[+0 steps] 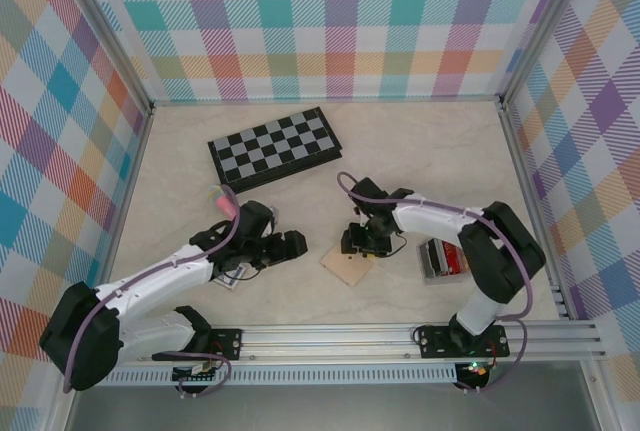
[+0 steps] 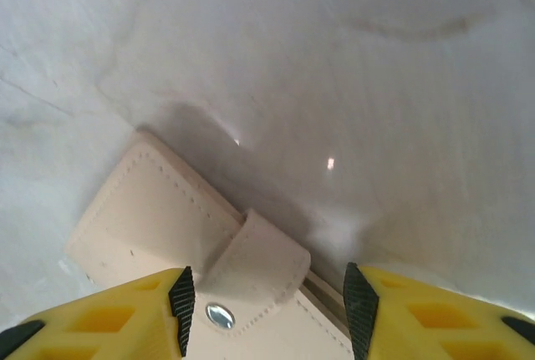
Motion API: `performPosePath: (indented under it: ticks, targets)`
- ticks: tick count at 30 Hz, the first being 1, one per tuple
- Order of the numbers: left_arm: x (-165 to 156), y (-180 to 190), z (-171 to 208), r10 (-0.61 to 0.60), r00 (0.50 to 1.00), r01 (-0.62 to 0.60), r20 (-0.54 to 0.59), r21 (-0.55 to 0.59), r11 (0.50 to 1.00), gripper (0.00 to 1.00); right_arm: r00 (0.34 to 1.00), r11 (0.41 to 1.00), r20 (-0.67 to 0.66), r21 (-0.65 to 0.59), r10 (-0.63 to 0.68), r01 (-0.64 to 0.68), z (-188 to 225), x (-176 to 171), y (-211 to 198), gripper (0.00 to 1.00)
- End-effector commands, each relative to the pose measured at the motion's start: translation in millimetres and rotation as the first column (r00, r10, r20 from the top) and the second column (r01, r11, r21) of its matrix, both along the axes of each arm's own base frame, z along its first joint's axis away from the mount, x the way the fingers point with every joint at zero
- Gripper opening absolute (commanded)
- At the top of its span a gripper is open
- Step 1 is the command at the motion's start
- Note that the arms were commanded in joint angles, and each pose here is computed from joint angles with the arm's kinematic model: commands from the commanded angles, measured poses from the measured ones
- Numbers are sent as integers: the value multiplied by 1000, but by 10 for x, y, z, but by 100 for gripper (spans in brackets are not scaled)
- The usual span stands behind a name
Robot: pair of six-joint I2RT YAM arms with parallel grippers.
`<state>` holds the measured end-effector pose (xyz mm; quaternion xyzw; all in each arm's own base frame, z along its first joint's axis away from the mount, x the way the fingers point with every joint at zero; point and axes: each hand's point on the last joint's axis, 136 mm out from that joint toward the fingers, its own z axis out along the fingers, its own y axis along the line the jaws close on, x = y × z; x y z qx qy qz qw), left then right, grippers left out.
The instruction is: Put the credit cards into the card holder
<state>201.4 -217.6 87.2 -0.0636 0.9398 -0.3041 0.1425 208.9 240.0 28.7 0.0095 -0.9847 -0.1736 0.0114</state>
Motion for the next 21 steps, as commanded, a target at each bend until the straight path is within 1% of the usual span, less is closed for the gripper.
performPosePath:
  ticks: [1,2,5,8,10,13,15,17,18,21]
  targets:
    - [-34,-183,77,-33,999,32,-20,-41,999,79,998,997,-23,56,-51,52,60,-134,24,53]
    - [-4,-250,111,-36,999,36,-4,-62,997,78,998,996,-25,62,-57,58,60,-175,19,52]
    - [-48,-348,44,-46,999,44,-26,-64,997,76,997,995,-39,61,-72,74,30,-283,-14,51]
    - [-93,-482,-10,-64,997,61,-40,-71,996,75,995,994,-61,82,-73,78,-11,-381,6,46]
    - [-109,-550,-93,-57,996,52,-65,-69,996,72,995,991,-75,107,-72,80,-13,-446,52,43]
    - [-113,-684,-143,-61,995,54,-74,-84,995,70,992,984,-81,144,-94,105,8,-507,100,40]
    - [-95,-739,-175,-55,996,50,-72,-75,996,69,988,972,-90,191,-122,137,29,-523,143,35]
    - [-44,-743,-232,-28,997,25,-79,-43,999,60,984,954,-95,250,-148,168,71,-523,196,34]
    - [-22,-748,-261,-17,996,15,-83,-34,999,58,983,948,-95,265,-156,177,87,-521,207,33]
    - [33,-819,-319,-10,996,7,-91,-36,999,54,981,953,-67,235,-179,190,116,-500,125,34]
